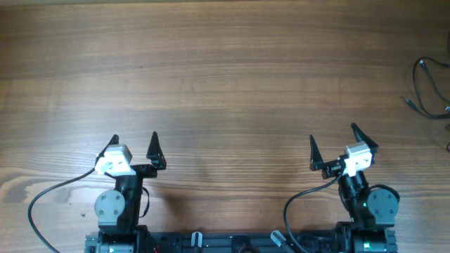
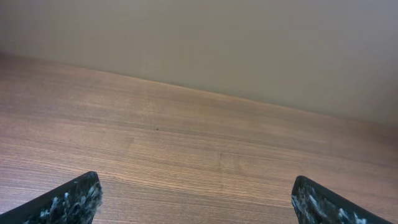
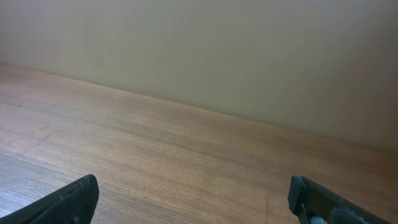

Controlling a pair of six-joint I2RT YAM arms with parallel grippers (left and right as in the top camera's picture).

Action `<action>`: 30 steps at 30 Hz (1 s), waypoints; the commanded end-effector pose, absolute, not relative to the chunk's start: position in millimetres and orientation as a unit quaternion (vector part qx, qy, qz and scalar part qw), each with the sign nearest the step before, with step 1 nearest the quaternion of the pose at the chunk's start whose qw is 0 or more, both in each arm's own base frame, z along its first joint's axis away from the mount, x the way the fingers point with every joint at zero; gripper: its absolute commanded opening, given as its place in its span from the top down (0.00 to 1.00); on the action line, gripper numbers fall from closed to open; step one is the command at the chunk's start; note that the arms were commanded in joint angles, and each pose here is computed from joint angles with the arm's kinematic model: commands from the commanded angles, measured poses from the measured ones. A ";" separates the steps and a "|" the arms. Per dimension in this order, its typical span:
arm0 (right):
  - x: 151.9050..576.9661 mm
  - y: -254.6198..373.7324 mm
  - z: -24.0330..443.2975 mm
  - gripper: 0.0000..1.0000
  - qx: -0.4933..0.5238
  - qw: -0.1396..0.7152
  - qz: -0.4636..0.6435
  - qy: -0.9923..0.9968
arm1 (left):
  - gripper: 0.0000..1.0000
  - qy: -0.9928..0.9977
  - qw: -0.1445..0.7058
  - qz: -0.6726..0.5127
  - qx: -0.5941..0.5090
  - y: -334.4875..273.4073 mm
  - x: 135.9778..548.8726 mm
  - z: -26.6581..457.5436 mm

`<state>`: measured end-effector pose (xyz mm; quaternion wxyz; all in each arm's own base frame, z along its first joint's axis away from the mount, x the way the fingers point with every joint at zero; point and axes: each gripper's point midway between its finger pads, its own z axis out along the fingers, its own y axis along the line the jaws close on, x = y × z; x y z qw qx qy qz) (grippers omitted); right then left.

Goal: Untangle cables

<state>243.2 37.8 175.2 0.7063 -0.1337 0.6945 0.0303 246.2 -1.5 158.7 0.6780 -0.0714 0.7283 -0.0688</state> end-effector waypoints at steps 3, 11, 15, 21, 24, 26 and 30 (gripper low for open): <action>243.0 33.4 180.3 0.00 -0.145 0.714 -0.003 0.685 | 0.00 0.730 0.678 -0.063 -0.061 -2.2 246.1 157.1; 243.4 30.9 183.9 0.00 -0.136 0.719 -0.006 0.681 | 0.00 0.730 0.678 -0.063 -0.061 -2.2 246.1 157.1; 243.4 23.1 202.4 0.00 -0.073 0.744 0.026 0.663 | 0.00 0.730 0.678 -0.063 -0.061 -2.2 246.1 157.1; 244.7 9.7 203.2 0.00 -0.024 0.746 0.022 0.665 | 0.00 0.730 0.678 -0.063 -0.061 -2.2 246.1 157.1; 246.0 7.8 190.9 0.00 -0.019 0.729 0.019 0.684 | 0.00 0.730 0.678 -0.063 -0.061 -2.2 246.1 157.1; 246.3 7.8 183.0 0.00 -0.019 0.718 0.020 0.695 | 0.00 0.730 0.678 -0.063 -0.061 -2.2 246.1 157.1; 246.5 7.8 176.1 0.00 -0.018 0.708 0.020 0.705 | 0.00 0.730 0.678 -0.063 -0.061 -2.2 246.1 157.1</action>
